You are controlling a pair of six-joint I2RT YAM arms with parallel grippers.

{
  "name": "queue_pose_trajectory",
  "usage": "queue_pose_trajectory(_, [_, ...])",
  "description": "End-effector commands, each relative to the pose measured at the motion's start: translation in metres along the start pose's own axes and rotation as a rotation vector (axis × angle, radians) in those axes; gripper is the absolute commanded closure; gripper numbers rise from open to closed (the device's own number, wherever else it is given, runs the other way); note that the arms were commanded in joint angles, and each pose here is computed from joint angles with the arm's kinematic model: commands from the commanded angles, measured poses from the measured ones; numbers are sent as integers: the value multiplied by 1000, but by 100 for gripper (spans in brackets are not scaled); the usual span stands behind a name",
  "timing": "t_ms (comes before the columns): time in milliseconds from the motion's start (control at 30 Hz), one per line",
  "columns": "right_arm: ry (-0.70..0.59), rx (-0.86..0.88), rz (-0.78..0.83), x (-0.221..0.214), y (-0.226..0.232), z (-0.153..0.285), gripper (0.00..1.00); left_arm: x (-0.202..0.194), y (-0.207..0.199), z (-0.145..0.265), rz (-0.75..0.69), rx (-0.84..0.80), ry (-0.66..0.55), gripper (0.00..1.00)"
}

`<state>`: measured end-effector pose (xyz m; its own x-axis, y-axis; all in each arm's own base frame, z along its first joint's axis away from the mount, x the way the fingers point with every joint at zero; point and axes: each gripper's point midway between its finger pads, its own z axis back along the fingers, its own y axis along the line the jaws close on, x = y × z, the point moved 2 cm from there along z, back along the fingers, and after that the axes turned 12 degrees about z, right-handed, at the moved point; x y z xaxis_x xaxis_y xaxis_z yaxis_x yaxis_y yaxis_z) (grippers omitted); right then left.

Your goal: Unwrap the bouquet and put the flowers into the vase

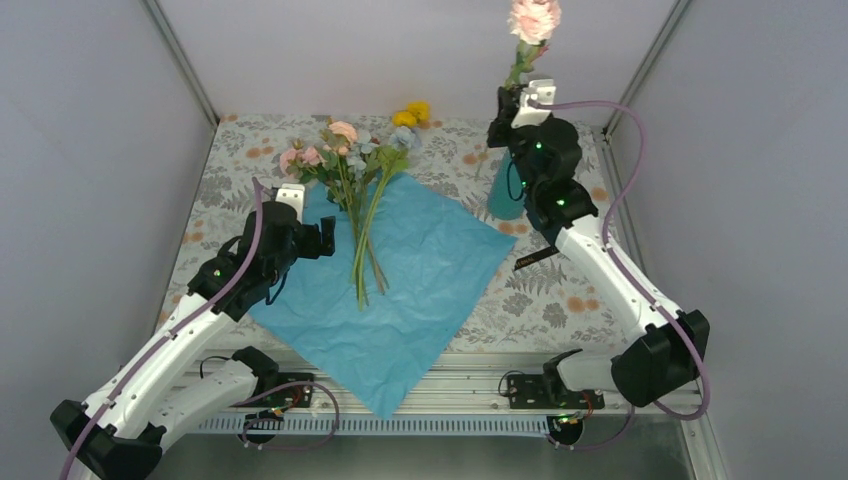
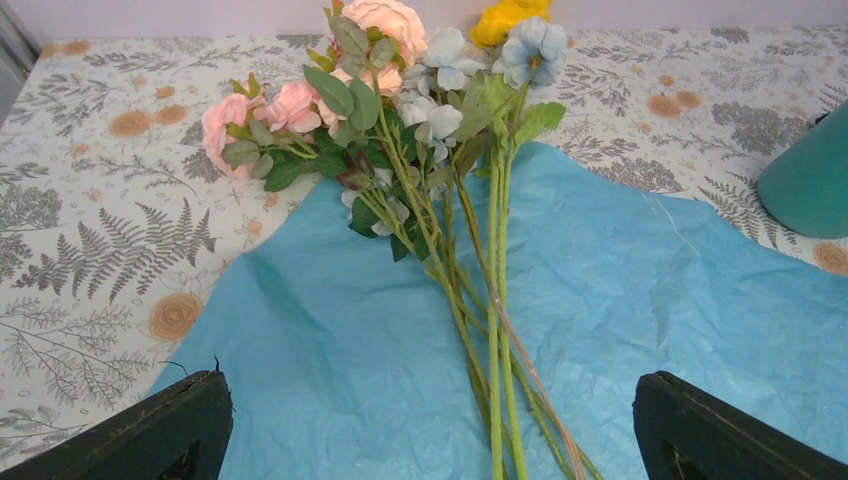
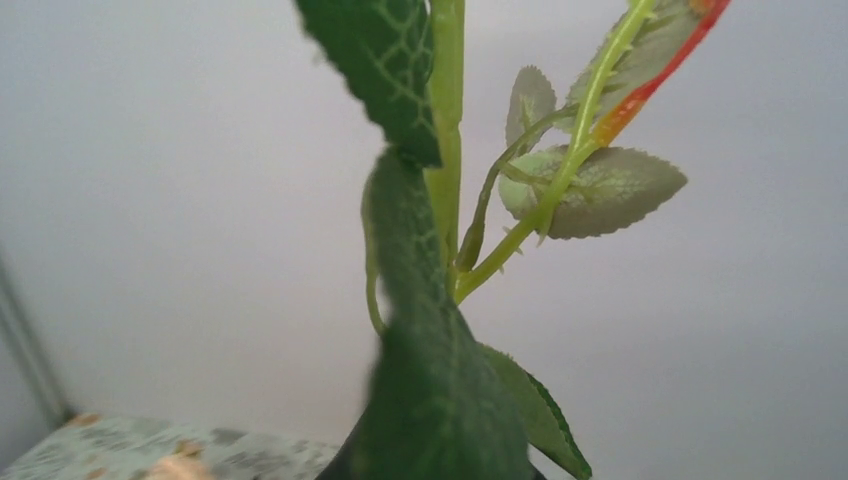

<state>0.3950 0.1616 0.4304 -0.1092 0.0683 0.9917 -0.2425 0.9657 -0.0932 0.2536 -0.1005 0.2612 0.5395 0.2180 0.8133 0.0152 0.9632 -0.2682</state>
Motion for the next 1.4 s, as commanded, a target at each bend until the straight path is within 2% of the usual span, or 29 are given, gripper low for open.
queue_pose_trajectory(0, [-205,-69,123,46,-42,6,96,0,0,-1,0,2,-6,0])
queue_pose_trajectory(200, [-256,-142,171,75,-86,-2,96,0,0,-1,1,5,-6,0])
queue_pose_trajectory(367, [-245,-155,184,70,-102,-6,96,-1,0,-3,0,8,-1,0])
queue_pose_trajectory(733, [-89,-129,143,-9,-110,-22,96,-3,0,-5,-1,9,11,0])
queue_pose_trajectory(933, [91,-148,89,-71,-115,-37,95,-2,-1,-4,1,5,7,0])
queue_pose_trajectory(1067, [246,-195,49,-113,-122,-42,88,-2,-1,-4,2,4,5,0])
queue_pose_trajectory(1167, [339,-226,32,-128,-127,-42,75,-2,-1,-4,1,1,7,0])
queue_pose_trajectory(1367, [455,-237,-85,-105,-126,-30,56,-2,-1,-3,4,-1,4,0])
